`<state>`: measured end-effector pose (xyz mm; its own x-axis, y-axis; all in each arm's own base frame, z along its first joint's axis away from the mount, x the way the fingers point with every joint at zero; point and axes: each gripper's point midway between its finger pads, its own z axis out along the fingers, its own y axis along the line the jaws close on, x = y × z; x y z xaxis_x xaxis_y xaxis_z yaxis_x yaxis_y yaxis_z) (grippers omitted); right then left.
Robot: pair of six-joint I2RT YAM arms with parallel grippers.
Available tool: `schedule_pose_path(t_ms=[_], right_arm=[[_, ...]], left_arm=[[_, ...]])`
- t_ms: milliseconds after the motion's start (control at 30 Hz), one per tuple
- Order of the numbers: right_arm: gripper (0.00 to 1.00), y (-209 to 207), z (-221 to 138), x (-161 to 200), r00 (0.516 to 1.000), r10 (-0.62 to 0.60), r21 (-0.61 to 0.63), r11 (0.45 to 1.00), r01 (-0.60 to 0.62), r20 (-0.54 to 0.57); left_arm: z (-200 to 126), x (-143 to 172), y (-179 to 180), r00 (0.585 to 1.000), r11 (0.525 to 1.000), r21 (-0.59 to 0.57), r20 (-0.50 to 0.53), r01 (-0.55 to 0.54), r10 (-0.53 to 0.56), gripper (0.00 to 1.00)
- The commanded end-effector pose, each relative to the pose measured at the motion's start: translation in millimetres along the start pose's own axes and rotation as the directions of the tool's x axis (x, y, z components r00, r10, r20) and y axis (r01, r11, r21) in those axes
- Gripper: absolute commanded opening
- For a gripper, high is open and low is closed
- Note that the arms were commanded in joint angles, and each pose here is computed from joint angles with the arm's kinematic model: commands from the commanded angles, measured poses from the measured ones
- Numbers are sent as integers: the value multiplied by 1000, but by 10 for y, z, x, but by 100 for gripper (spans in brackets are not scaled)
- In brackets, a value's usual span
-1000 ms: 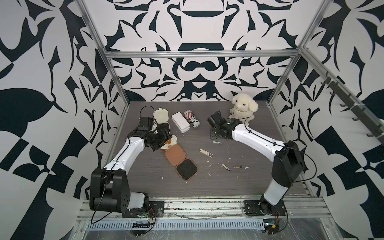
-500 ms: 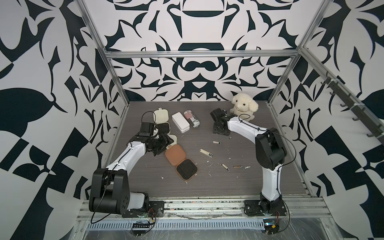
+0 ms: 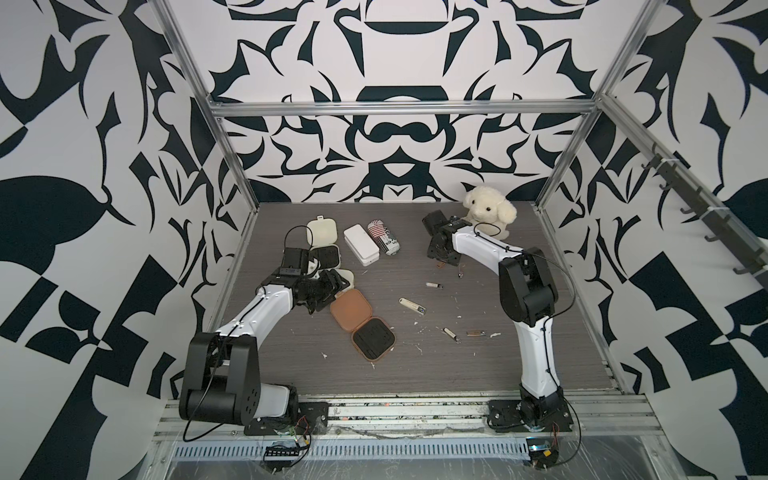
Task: Organize nail clipper sets
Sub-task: Pick up the nail clipper from the center of the board.
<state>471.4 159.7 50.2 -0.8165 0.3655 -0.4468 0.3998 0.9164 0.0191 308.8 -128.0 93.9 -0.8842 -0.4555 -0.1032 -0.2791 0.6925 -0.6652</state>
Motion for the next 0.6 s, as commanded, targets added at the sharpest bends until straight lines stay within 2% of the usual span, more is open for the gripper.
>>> schedule_pose_path(t_ms=[0,267,567], right_arm=[[61,-19,-88,-162,999,40,4,999,-40,30],[58,-60,130,-72,1000,28,29,999,-28,-10],[36,-81,202,141,999,7,-5,1000,-7,-51]], left_arm=[[50,56,33,1000,1000,8,-22,7,-7,71],[32,30,-3,1000,1000,8,-20,4,-4,71],[-4,7,-28,1000,1000,5,-9,3,-3,71]])
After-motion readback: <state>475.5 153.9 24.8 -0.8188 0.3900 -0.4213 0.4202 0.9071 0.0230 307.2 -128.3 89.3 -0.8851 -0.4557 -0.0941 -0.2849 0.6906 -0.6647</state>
